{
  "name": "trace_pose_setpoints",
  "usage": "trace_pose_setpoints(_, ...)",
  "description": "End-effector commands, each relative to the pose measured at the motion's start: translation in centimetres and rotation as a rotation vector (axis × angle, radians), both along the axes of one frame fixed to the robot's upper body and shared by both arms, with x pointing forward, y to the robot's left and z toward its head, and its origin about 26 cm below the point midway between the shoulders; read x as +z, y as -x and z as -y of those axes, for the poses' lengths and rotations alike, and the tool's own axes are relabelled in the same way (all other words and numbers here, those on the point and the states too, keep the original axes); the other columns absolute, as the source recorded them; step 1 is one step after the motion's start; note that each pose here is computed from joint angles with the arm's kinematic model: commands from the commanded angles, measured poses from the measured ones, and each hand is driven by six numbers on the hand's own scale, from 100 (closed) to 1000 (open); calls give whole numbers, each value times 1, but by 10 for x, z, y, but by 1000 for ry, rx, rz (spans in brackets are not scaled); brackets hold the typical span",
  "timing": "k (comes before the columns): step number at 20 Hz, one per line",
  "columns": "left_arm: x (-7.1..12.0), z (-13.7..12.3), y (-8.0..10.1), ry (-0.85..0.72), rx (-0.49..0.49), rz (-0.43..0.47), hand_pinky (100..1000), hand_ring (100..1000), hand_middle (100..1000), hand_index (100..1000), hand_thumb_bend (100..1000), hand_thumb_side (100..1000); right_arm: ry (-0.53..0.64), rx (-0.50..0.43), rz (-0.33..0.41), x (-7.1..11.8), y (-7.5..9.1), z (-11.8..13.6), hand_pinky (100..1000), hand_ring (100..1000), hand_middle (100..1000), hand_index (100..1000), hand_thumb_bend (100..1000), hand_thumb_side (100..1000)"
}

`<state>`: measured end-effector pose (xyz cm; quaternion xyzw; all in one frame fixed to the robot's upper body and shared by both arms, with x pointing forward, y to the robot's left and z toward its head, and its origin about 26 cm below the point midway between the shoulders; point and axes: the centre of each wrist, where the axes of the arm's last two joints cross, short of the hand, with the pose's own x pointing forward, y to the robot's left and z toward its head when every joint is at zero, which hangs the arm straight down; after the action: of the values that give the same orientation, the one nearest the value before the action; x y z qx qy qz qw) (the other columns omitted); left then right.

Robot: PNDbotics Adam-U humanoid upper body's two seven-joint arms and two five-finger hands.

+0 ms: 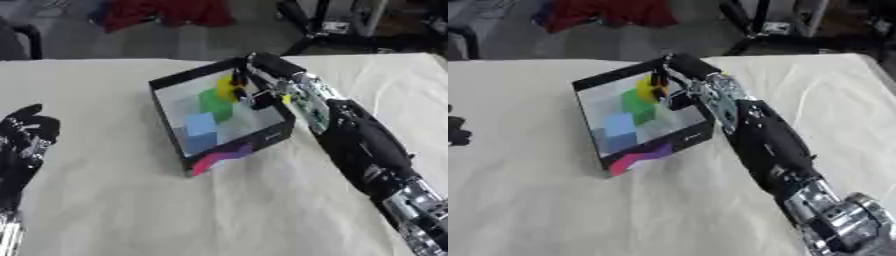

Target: Pick up objects on the table and place them in the box.

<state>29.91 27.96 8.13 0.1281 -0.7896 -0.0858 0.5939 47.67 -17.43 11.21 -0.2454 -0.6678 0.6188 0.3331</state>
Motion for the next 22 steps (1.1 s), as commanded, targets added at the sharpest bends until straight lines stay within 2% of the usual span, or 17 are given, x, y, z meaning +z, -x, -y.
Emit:
trace_pose_setpoints(1, 10, 0, -1, -9, 2, 35, 632, 586, 618, 813, 747, 670, 9, -27, 17, 9, -4, 8, 804, 780, 752, 877, 308, 596)
trace_pose_setpoints(2, 9, 0, -1, -9, 3, 34, 633, 586, 618, 814, 747, 670, 9, -32, 13, 10, -4, 9, 809, 788, 800, 904, 337, 646)
trace_pose_setpoints(4, 9, -1, -1, -10, 5, 31, 633, 586, 618, 814, 747, 670, -1, -41, 8, 13, -4, 13, 819, 810, 863, 933, 368, 686)
trace_pose_setpoints(8, 8, -2, 0, -11, 12, 29, 633, 586, 618, 814, 747, 670, -46, -45, 24, 30, -4, 20, 834, 839, 931, 960, 384, 700)
trace_pose_setpoints(14, 7, -4, 1, -13, 19, 25, 634, 586, 617, 814, 747, 670, -108, -54, 58, 64, -2, 35, 841, 851, 944, 964, 373, 685)
trace_pose_setpoints(15, 7, -4, 1, -14, 20, 25, 634, 586, 617, 814, 747, 670, -123, -64, 61, 69, -2, 39, 841, 851, 943, 960, 257, 729)
trace_pose_setpoints(16, 7, -5, 1, -14, 21, 24, 634, 586, 617, 815, 747, 670, -142, -74, 63, 73, -2, 43, 841, 850, 939, 958, 357, 680)
trace_pose_setpoints(22, 6, -5, 1, -16, 20, 22, 634, 586, 617, 815, 747, 671, -260, -170, 60, 91, -5, 70, 835, 843, 925, 947, 324, 681)
